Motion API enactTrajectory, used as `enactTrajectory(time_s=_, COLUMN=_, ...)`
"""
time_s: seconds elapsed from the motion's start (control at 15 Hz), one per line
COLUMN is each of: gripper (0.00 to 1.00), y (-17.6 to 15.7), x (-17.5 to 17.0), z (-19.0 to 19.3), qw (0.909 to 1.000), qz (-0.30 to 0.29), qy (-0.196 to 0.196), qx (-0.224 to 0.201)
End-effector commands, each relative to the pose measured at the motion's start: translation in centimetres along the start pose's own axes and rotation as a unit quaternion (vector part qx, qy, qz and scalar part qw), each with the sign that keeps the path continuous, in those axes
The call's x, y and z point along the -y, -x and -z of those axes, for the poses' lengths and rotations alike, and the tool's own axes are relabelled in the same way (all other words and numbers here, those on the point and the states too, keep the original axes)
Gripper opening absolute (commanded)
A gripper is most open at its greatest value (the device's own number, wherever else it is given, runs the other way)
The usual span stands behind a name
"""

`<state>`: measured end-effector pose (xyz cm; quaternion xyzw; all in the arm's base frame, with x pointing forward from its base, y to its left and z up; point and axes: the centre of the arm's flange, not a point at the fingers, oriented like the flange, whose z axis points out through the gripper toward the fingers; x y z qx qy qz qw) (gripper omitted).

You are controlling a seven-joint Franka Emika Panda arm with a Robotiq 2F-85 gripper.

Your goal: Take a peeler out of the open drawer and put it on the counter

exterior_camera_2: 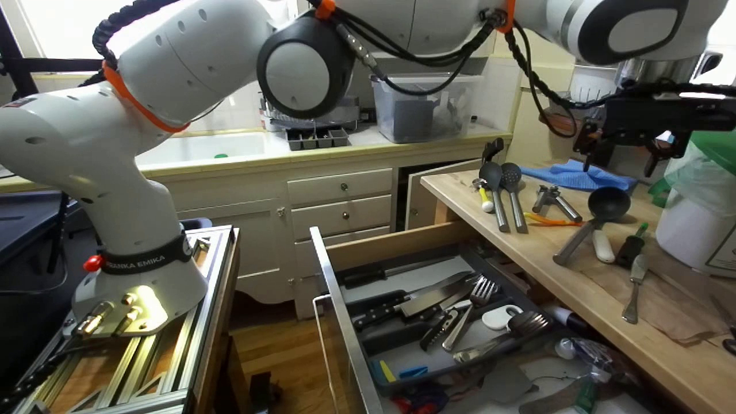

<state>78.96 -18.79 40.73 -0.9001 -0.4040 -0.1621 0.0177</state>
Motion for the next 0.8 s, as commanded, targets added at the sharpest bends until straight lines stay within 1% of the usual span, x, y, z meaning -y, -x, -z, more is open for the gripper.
enactTrajectory(time_s=0.0, gripper=1.00, y=4.7, x=5.0, z=5.5, qw=0.9955, qz=-0.061, qy=-0.031, qx=0.066)
enactTrajectory(time_s=0.13, gripper=1.00, y=5.9, x=5.3, z=8.7, qw=0.9902, qz=-0.089, qy=-0.019, qx=0.106)
enactTrajectory(time_s=0.2, gripper=1.00, y=6.3, x=5.5, z=10.3, qw=0.9867, qz=-0.101, qy=-0.019, qx=0.126)
enactTrajectory(time_s=0.4, gripper=1.00, y=7.5, x=6.8, z=14.6, qw=0.9734, qz=-0.130, qy=-0.008, qx=0.189)
enactTrajectory(time_s=0.47, gripper=1.00, y=5.2, x=0.9, z=13.3, qw=0.9835, qz=-0.112, qy=-0.002, qx=0.142)
enactTrajectory(time_s=0.6, gripper=1.00, y=5.5, x=1.5, z=15.6, qw=0.9795, qz=-0.122, qy=0.002, qx=0.160)
enactTrajectory(time_s=0.73, gripper=1.00, y=5.5, x=1.8, z=16.0, qw=0.9783, qz=-0.126, qy=0.002, qx=0.165)
